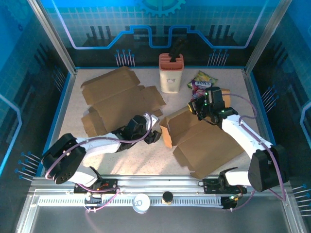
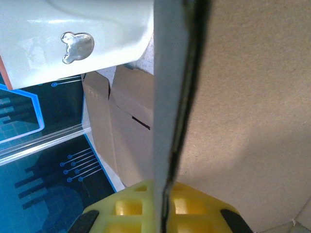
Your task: Fold the paper box
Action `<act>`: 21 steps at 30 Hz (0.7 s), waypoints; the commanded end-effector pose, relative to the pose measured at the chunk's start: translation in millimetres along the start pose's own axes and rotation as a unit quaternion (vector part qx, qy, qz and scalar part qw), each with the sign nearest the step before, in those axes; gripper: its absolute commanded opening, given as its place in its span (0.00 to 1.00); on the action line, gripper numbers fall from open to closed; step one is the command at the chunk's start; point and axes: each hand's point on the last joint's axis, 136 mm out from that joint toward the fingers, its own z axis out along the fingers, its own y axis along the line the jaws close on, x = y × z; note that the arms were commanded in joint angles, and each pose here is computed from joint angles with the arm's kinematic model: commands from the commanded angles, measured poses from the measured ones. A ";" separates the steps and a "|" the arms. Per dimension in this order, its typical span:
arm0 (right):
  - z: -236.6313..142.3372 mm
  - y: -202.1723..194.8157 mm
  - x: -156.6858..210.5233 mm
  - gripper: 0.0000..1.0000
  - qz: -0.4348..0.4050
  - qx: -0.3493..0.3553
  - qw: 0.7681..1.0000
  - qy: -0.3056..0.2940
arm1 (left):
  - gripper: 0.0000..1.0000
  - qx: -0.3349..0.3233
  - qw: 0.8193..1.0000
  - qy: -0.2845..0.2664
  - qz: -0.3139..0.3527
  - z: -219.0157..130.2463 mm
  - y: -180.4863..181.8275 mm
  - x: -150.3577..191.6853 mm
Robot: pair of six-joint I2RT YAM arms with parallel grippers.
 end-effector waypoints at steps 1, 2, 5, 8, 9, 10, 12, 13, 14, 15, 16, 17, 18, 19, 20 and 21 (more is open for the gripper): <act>-13.1 22.6 -0.2 0.00 -0.005 -0.042 0.999 0.003 | 0.61 0.021 0.999 -0.021 0.033 -2.6 -14.1 -5.8; -14.0 24.4 -0.2 0.00 -0.006 -0.044 0.999 0.003 | 0.61 0.022 0.999 -0.023 0.036 -3.7 -15.1 -6.6; -15.4 30.2 0.7 0.00 -0.003 -0.052 0.999 0.005 | 0.63 0.015 0.999 -0.022 0.040 -6.4 -13.1 -5.4; -12.5 31.9 1.9 0.00 -0.002 -0.054 0.998 0.011 | 0.65 0.014 0.999 -0.016 0.044 -5.2 -12.4 -3.5; -11.8 32.7 2.6 0.00 -0.002 -0.056 0.998 0.013 | 0.65 0.016 0.999 -0.013 0.047 -3.6 -13.6 -3.0; -10.8 32.3 3.5 0.00 -0.002 -0.058 0.998 0.015 | 0.65 0.017 0.999 -0.009 0.048 -1.6 -13.7 -2.7; -9.3 29.8 3.6 0.00 0.001 -0.057 0.998 0.015 | 0.65 0.020 0.999 -0.005 0.049 1.0 -15.4 -3.7; -8.3 27.8 3.4 0.00 0.001 -0.056 0.998 0.015 | 0.65 0.021 0.999 -0.007 0.050 1.5 -17.0 -5.0; -7.6 26.8 3.9 0.00 0.001 -0.056 0.998 0.015 | 0.65 0.023 0.998 -0.009 0.051 1.2 -18.6 -5.6; -6.4 26.7 3.5 0.00 0.000 -0.058 0.998 0.015 | 0.66 0.023 0.998 -0.010 0.054 0.6 -20.2 -5.7; -6.3 27.2 3.3 0.00 -0.002 -0.060 0.998 0.015 | 0.66 0.023 0.998 -0.014 0.056 -0.8 -21.3 -6.5; -5.8 27.5 3.6 0.00 -0.004 -0.061 0.998 0.015 | 0.66 0.022 0.998 -0.018 0.056 -1.9 -21.6 -7.2; -5.7 27.8 3.9 0.00 -0.007 -0.063 0.998 0.015 | 0.67 0.022 0.998 -0.021 0.056 -3.1 -21.7 -6.1; -5.2 27.5 3.3 0.00 -0.008 -0.065 0.998 0.014 | 0.67 0.024 0.998 -0.024 0.054 -4.4 -22.3 -6.1; -4.8 27.6 3.2 0.00 -0.010 -0.069 0.997 0.014 | 0.67 0.024 0.998 -0.026 0.053 -5.0 -22.0 -5.5; -4.0 27.7 3.8 0.00 -0.012 -0.072 0.997 0.015 | 0.68 0.025 0.998 -0.028 0.053 -5.5 -22.2 -5.2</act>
